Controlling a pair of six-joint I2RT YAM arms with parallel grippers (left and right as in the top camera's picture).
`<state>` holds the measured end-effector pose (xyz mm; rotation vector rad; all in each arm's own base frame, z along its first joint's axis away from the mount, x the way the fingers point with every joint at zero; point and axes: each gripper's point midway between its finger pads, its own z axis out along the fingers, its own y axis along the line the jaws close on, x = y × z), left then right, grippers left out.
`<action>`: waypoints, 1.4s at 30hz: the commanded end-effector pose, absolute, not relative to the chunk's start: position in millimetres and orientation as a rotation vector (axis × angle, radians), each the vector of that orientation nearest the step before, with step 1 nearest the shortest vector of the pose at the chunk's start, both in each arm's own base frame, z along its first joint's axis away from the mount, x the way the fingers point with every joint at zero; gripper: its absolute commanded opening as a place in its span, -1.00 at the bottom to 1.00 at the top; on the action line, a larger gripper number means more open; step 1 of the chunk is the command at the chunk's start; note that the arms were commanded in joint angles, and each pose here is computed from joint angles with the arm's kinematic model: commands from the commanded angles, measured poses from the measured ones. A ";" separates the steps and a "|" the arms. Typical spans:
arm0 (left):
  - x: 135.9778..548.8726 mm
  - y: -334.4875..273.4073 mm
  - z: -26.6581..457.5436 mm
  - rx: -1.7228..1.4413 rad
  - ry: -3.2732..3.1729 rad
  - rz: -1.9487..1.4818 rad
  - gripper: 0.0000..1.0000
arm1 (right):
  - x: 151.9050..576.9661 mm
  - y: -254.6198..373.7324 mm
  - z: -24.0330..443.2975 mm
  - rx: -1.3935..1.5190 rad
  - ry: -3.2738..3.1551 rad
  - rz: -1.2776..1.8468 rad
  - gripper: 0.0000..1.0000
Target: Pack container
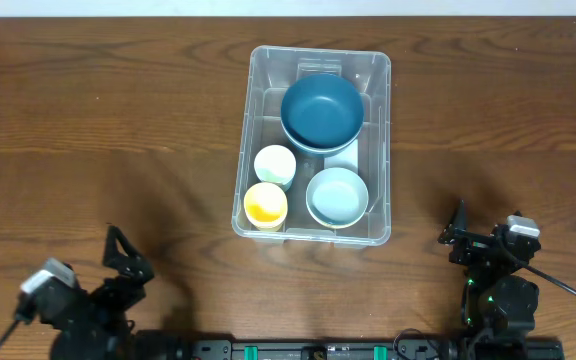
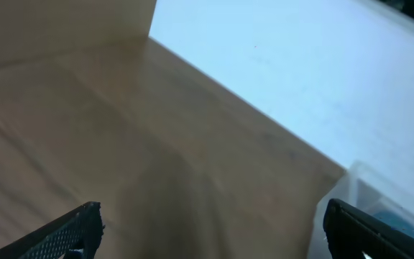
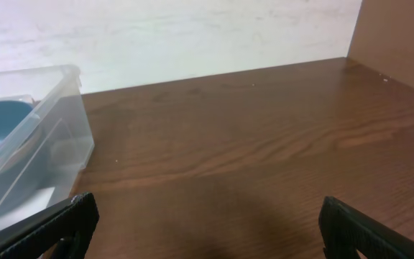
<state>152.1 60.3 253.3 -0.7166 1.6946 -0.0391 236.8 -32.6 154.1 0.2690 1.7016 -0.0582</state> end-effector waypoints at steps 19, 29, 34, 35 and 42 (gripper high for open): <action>221.2 55.7 177.0 -0.755 1.545 -0.168 0.96 | 236.3 -35.9 152.6 0.275 1.702 -0.078 0.98; 237.6 22.3 201.9 -0.197 1.548 0.017 0.96 | 236.3 -35.9 152.7 0.275 1.702 -0.077 0.99; 241.8 11.9 182.9 -0.049 1.600 0.072 0.96 | 236.3 -35.9 152.6 0.275 1.702 -0.078 0.98; 242.3 11.1 179.3 -0.039 1.607 0.074 0.96 | 236.3 -35.9 152.7 0.275 1.702 -0.077 0.99; 245.1 10.9 149.7 -0.030 1.672 0.081 0.96 | 236.3 -35.9 152.6 0.275 1.702 -0.078 0.98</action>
